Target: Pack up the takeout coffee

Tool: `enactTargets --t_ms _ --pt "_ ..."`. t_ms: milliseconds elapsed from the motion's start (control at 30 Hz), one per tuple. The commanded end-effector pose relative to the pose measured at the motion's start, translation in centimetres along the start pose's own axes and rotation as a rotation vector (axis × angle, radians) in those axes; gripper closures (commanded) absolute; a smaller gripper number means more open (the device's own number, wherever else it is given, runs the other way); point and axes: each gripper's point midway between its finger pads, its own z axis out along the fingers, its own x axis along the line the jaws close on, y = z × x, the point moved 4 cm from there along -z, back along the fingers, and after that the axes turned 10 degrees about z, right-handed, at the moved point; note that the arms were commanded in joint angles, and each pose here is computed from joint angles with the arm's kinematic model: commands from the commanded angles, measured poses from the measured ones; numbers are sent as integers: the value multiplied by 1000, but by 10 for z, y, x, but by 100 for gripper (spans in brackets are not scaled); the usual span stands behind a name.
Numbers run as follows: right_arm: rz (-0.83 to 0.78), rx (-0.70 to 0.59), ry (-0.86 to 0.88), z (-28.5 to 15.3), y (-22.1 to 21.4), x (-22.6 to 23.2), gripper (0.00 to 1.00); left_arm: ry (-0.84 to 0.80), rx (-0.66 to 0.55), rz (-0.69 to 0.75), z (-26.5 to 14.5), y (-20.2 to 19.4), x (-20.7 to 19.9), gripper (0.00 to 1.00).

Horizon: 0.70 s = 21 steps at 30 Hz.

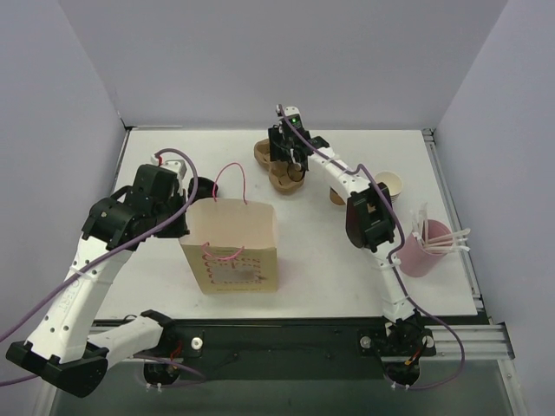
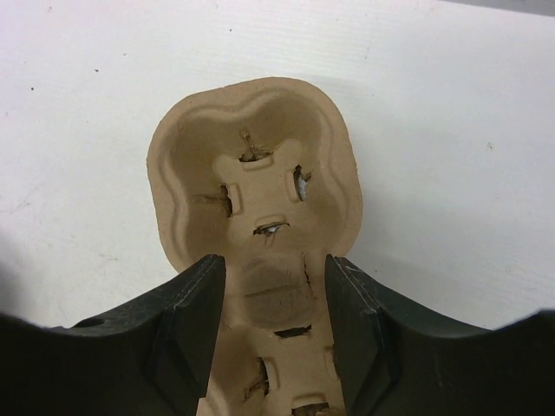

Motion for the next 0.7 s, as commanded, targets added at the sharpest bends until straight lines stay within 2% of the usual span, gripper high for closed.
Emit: enactTargets --t_ms 0,300,400,667 --pt "4 -1 -1 12 -10 2 51 -32 -33 -20 -3 6 -4 100" --pt "0 43 6 14 -26 1 51 -41 -41 -22 -2 11 -6 100" --pt "-4 54 -1 15 -30 -1 55 -41 -41 -20 -3 11 -6 100" --pt "-63 72 30 10 -35 6 50 -42 -46 -21 -3 13 -7 100"
